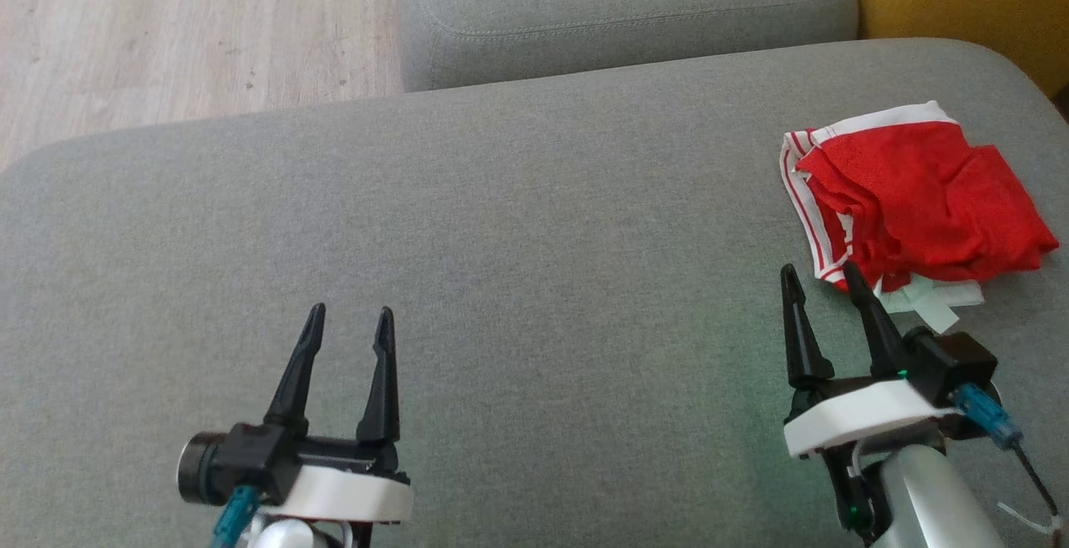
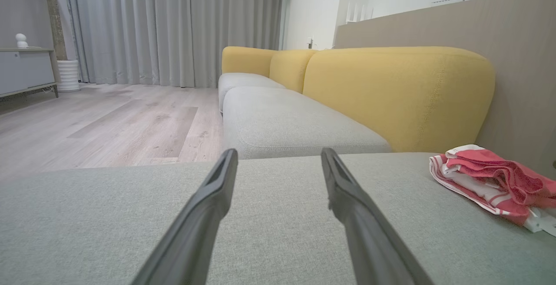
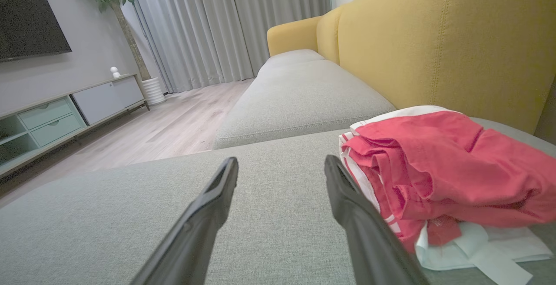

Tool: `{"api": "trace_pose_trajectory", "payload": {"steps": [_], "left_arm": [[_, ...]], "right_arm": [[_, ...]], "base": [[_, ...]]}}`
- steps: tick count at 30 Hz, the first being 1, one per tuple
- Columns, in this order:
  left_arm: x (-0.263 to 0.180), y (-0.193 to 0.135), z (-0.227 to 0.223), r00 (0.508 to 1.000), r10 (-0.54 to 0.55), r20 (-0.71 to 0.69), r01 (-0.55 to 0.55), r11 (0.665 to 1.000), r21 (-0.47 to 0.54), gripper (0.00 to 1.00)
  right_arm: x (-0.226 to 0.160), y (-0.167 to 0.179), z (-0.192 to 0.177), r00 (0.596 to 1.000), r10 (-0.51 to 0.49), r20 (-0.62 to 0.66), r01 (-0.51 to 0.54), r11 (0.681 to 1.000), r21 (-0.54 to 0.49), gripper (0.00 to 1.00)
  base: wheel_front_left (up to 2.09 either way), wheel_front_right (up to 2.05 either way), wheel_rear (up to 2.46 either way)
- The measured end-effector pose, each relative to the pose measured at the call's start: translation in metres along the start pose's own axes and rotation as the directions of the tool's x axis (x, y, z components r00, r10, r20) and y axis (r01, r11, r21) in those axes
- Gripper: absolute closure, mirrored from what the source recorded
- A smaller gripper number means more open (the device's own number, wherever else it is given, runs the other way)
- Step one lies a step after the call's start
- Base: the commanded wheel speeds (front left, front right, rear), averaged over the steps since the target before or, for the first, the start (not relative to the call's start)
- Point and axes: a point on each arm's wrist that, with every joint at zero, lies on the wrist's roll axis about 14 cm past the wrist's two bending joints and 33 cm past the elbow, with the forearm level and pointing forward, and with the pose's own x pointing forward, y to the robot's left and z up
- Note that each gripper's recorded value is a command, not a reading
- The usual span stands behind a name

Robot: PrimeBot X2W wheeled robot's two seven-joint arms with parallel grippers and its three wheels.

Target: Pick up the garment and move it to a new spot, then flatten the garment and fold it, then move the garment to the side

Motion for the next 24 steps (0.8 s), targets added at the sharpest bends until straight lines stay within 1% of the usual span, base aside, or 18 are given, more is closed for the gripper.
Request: {"api": "trace_pose_trajectory", "payload": {"steps": [10, 19, 20, 22, 24], "left_arm": [[-0.001, 0.008, 0.001, 0.999, 0.034, 0.004, -0.034, 0.997, -0.067, 0.00], [-0.001, 0.008, 0.003, 0.999, 0.034, 0.011, -0.033, 0.997, -0.066, 0.00], [-0.001, 0.008, 0.003, 0.999, 0.032, 0.011, -0.031, 0.997, -0.068, 1.00], [-0.002, 0.009, -0.003, 0.999, 0.035, -0.009, -0.035, 0.997, -0.072, 1.00], [-0.009, 0.010, -0.018, 0.998, 0.043, -0.056, -0.047, 0.996, -0.073, 1.00]], "right_arm": [[0.000, 0.000, 0.000, 1.000, -0.001, 0.000, 0.001, 1.000, 0.001, 0.00], [0.000, -0.001, 0.001, 1.000, -0.002, 0.002, 0.002, 1.000, 0.001, 0.00], [0.000, -0.001, 0.000, 1.000, -0.002, 0.002, 0.002, 1.000, 0.001, 1.00], [-0.002, -0.002, -0.006, 1.000, -0.006, -0.019, 0.006, 1.000, 0.003, 1.00], [-0.009, -0.005, -0.022, 0.998, -0.018, -0.067, 0.018, 1.000, 0.007, 1.00]], "base": [[0.00, 0.00, 0.00], [0.00, 0.00, 0.00], [0.00, 0.00, 0.00], [0.00, 0.00, 0.00], [0.00, 0.00, 0.00]]}}
